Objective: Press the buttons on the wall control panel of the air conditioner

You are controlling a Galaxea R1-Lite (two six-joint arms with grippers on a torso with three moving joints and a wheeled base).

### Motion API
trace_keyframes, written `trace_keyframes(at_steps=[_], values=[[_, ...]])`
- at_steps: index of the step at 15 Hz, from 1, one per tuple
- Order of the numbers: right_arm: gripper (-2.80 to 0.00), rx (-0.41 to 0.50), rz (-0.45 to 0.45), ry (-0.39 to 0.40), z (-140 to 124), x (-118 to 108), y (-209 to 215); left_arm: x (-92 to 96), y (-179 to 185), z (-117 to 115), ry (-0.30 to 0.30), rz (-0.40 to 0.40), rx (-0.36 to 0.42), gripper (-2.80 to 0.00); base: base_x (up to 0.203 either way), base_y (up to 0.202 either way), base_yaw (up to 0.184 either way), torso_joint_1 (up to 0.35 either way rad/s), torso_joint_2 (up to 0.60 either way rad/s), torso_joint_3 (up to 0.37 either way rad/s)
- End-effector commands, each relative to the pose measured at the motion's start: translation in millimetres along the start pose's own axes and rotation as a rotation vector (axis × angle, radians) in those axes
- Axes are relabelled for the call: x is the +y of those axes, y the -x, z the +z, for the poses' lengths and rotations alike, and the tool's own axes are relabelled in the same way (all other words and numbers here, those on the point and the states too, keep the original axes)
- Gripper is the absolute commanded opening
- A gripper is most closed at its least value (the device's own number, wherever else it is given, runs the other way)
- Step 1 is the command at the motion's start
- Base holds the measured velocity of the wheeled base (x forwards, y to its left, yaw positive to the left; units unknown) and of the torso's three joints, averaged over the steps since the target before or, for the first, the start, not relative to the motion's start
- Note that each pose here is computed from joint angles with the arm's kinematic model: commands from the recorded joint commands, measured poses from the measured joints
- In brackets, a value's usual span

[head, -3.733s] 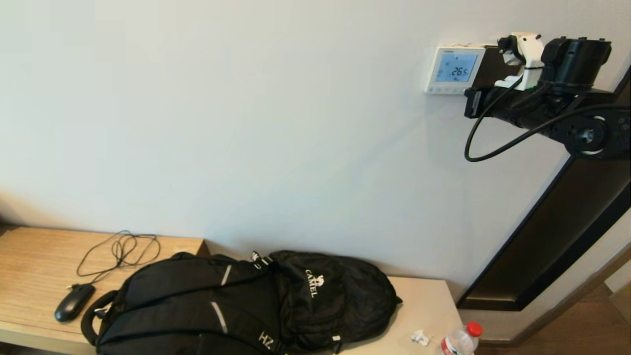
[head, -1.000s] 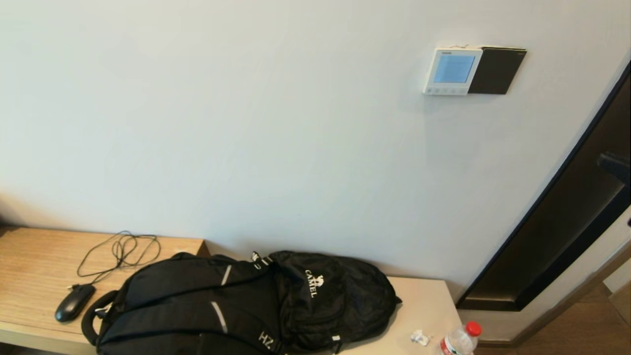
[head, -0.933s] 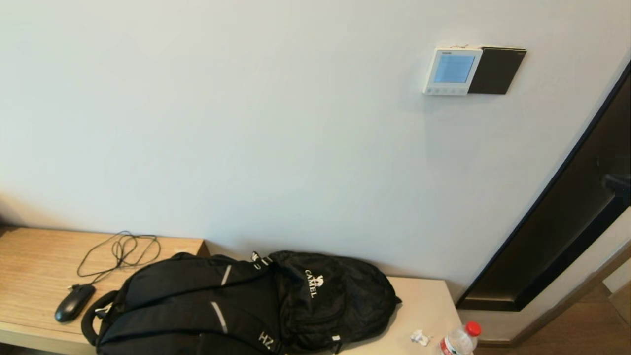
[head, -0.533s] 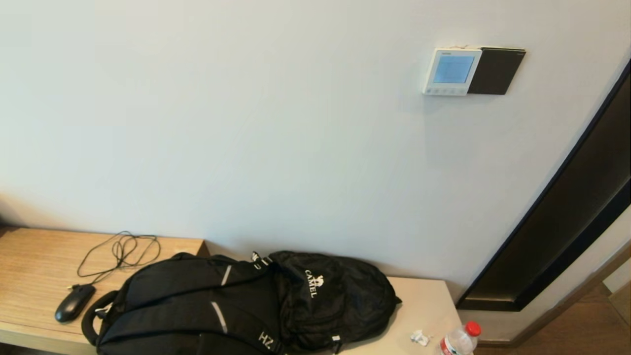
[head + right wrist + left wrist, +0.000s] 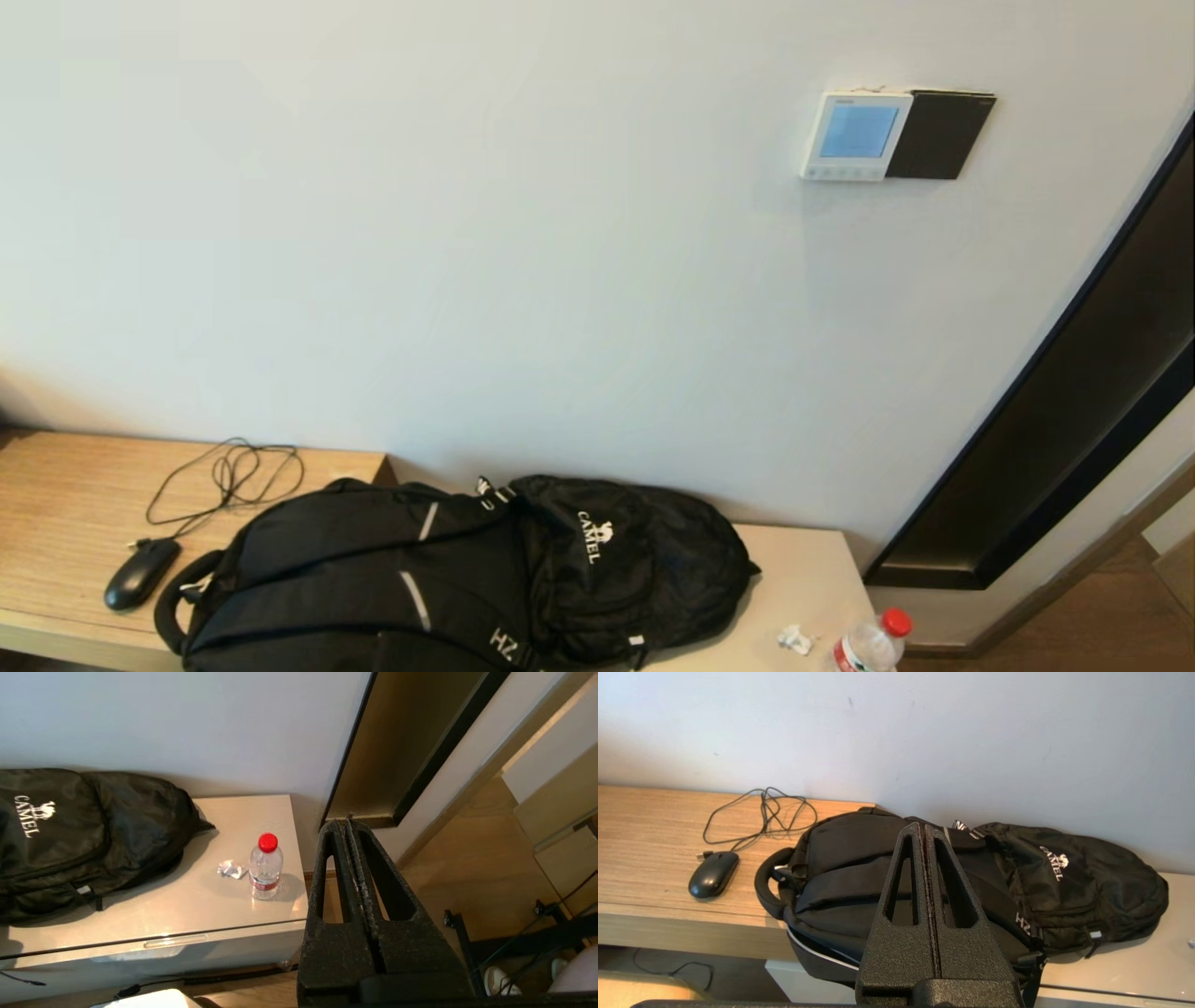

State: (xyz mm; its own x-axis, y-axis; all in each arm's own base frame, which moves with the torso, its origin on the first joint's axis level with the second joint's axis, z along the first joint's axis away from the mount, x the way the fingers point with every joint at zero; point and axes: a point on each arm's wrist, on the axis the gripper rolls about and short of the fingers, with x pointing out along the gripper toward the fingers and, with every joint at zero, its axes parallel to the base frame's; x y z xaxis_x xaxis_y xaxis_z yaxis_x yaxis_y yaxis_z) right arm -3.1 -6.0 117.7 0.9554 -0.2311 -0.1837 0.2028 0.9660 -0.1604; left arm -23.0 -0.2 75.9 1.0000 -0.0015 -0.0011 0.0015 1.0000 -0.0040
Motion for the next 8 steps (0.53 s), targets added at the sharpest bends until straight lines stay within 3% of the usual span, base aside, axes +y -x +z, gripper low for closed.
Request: trace_keyframes(at_steps=[1, 3, 8], values=[[-2.80, -0.022, -0.014, -0.009, -16.8, 1.2, 3.7, 0.0, 0.1, -0.1, 0.001, 0.000, -0.001, -2.80, 0.000, 0.000, 0.000, 0.000, 0.00, 0.000], [-2.80, -0.052, -0.001, -0.020, -26.0, 2.1, 6.9, 0.0, 0.1, -0.1, 0.001, 0.000, -0.001, -2.80, 0.000, 0.000, 0.000, 0.000, 0.00, 0.000], [-2.80, -0.208, 0.148, -0.044, -36.0, 4.7, 17.5, 0.0, 0.1, -0.1, 0.001, 0.001, -0.001, -2.80, 0.000, 0.000, 0.000, 0.000, 0.00, 0.000]])
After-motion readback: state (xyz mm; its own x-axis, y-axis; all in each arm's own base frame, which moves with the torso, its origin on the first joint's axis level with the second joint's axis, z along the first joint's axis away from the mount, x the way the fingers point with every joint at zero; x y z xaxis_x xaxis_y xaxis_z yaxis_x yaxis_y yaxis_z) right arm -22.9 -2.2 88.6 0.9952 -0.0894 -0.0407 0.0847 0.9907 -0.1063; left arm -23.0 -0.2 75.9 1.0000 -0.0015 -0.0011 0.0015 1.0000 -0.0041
